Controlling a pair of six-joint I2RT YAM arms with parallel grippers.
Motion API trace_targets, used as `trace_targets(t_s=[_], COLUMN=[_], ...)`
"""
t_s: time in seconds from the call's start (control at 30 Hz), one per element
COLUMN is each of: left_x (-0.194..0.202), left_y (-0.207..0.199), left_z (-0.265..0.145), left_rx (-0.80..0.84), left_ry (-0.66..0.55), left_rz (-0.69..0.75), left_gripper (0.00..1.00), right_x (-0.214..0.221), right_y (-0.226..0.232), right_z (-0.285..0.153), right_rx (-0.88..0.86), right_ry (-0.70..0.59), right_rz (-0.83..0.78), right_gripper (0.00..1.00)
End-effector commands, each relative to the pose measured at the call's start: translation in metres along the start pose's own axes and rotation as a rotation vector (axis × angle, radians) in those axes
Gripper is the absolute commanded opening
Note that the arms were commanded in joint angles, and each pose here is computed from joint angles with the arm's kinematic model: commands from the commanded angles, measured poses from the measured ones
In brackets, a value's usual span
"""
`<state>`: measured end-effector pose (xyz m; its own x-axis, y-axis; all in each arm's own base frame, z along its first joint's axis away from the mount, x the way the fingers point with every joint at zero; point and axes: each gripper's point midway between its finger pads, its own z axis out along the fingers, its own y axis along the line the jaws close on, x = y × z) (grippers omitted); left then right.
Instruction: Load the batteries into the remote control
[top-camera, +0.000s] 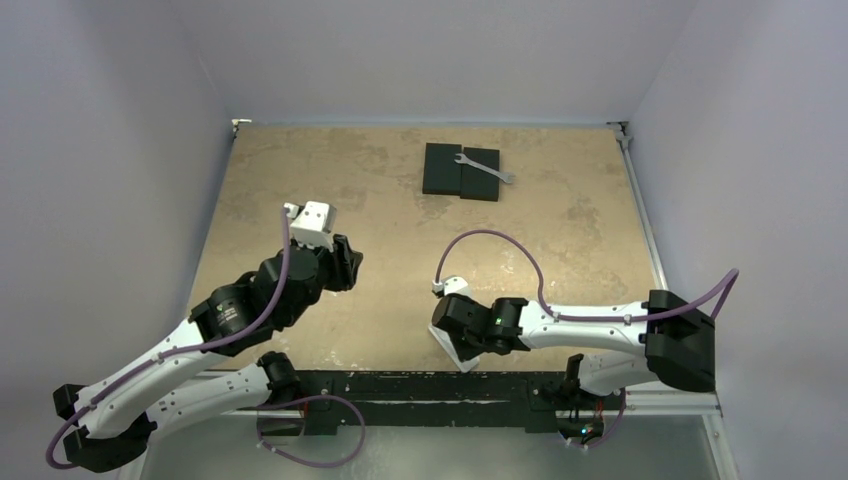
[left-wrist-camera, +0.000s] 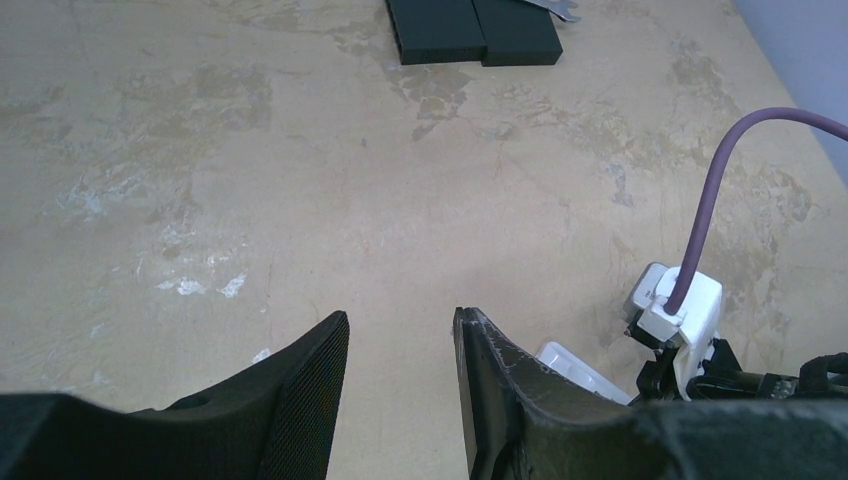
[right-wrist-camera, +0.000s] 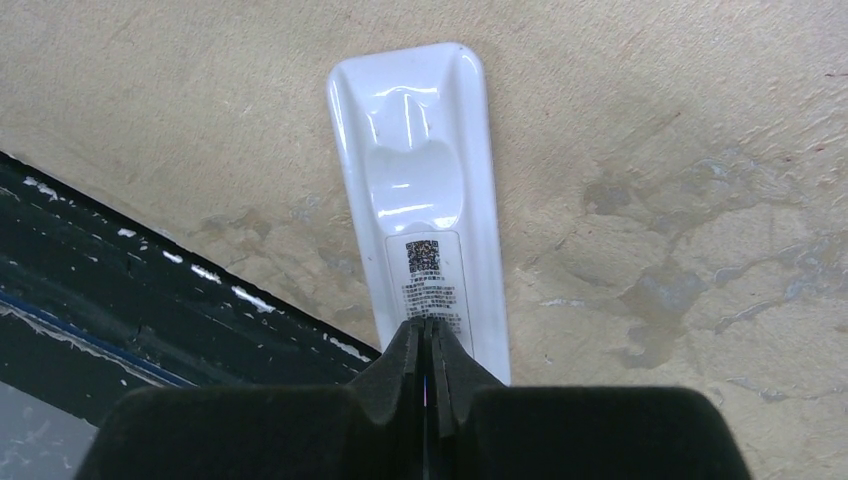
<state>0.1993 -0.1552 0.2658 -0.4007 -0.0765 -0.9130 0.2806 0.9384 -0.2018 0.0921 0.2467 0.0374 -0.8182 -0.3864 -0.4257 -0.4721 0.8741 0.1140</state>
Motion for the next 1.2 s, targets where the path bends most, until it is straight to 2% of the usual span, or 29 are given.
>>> trace_targets(t_s=[0.0,0.27,0.6,0.63,0.67,0.7,1.17], left_x=[-0.003,-0.004,-0.003,-0.003,-0.003,-0.003,-0.002], left_y=[0.001,0.001,0.001,0.001,0.001,0.001,0.002], left_z=[0.002,0.001,0.000,0.000,0.000,0.000,0.001], left_rx=[-0.002,0.000,0.001,0.000,0.000,0.000,-0.002], left_ry=[-0.013,-0.014,-0.015,-0.015,-0.015,-0.015,-0.011], left_rz=[0.009,0.008,0.004,0.005,0.005,0.005,0.008], left_gripper=[0.43,0.43,0.43,0.43,0.43,0.43,0.43], right_x=[-0.005,-0.016,-0.010,-0.010,-0.009,-0.009,0.002], right_y=[0.001,0.005,0.006,0.007,0.008,0.009,0.015], right_z=[-0.002,-0.012,-0.007,-0.006,-0.005,-0.003,0.022], right_rx=[0.008,-0.013,-0.034,-0.038,-0.043,-0.047,-0.060], right_ry=[-0.016,-0.058,-0.051,-0.050,-0.049,-0.048,-0.005], right_rz=[-0.008,0.000,0.002,0.001,0.000,-0.002,-0.028], right_gripper=[0.12,0.48,0.72,0.79,0.94,0.98,0.99])
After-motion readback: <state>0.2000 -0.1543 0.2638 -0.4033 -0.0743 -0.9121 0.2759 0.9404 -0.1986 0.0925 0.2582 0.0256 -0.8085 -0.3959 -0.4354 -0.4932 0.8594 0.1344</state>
